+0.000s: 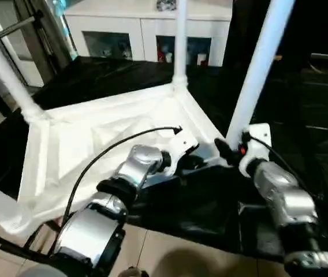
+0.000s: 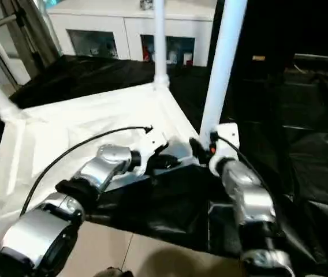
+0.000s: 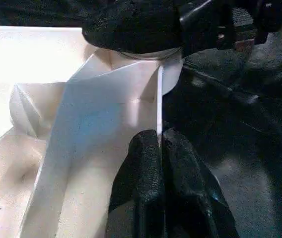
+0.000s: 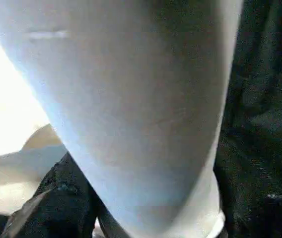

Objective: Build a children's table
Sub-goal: Rotate leg to tighten

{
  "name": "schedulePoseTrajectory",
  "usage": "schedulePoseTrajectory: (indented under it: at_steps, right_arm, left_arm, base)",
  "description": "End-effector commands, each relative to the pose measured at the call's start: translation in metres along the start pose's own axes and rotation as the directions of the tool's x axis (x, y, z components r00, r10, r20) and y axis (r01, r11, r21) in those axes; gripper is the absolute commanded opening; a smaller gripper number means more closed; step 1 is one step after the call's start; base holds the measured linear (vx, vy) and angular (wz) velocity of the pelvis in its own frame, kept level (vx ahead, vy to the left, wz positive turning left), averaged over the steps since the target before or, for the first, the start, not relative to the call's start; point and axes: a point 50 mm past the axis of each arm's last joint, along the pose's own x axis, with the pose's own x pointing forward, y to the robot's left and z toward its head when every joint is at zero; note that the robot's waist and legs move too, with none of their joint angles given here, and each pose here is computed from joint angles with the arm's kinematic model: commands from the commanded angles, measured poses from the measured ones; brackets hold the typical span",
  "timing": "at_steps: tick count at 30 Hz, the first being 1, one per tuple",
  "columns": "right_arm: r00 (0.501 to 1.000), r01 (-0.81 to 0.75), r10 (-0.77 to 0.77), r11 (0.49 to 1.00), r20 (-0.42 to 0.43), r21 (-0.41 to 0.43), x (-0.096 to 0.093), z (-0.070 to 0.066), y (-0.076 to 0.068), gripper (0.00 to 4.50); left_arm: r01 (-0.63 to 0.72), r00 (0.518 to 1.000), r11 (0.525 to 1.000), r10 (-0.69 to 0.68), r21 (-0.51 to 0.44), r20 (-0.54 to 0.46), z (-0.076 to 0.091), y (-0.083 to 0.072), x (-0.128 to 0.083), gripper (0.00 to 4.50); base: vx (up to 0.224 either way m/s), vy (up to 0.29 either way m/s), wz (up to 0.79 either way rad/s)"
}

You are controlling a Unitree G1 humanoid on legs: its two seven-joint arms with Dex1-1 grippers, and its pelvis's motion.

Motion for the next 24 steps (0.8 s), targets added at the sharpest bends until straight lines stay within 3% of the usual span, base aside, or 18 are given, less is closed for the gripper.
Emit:
schedulePoseTrajectory:
  at_steps: [1, 6, 7, 9, 16, 17, 24]
  right_arm:
    - [0.978, -0.174, 0.178, 0.983, -0.11, 0.053, 0.008, -0.029, 0.039, 3.26]
    - [0.97, -0.225, 0.228, 0.973, -0.086, 0.043, 0.006, -0.025, 0.04, 3.84]
    - [0.957, -0.28, 0.278, 0.96, -0.078, -0.008, 0.001, -0.021, 0.037, 3.84]
    - [0.951, -0.302, 0.299, 0.953, -0.079, -0.027, -0.002, -0.02, 0.036, 3.84]
    - [0.855, -0.517, 0.507, 0.85, -0.112, -0.099, -0.032, -0.013, 0.018, 3.84]
    - [0.816, -0.577, 0.563, 0.81, -0.133, -0.108, -0.044, -0.011, 0.011, 3.84]
    - [0.751, -0.657, 0.635, 0.747, -0.179, -0.105, -0.063, -0.009, -0.001, 3.84]
  left_arm:
    - [0.053, 0.988, 0.995, -0.064, 0.083, 0.138, 0.041, -0.011, 0.016, 0.0]
    - [0.084, 0.986, 0.991, -0.097, 0.099, 0.136, 0.038, -0.012, 0.012, 0.0]
    - [0.117, 0.983, 0.987, -0.131, 0.112, 0.127, 0.033, -0.011, 0.008, 0.0]
    - [0.129, 0.982, 0.985, -0.144, 0.117, 0.124, 0.032, -0.011, 0.006, 0.0]
    - [0.246, 0.963, 0.958, -0.259, 0.148, 0.079, 0.018, -0.009, -0.01, 0.0]
    - [0.298, 0.949, 0.942, -0.309, 0.155, 0.056, 0.013, -0.008, -0.017, 0.0]
    - [0.372, 0.925, 0.914, -0.379, 0.164, 0.015, 0.004, -0.006, -0.031, 0.0]
  base:
    - [0.0, 0.0, 0.0]
    - [0.0, 0.0, 0.0]
    - [0.0, 0.0, 0.0]
    - [0.0, 0.0, 0.0]
    - [0.0, 0.0, 0.0]
    - [0.0, 0.0, 0.0]
    - [0.0, 0.0, 0.0]
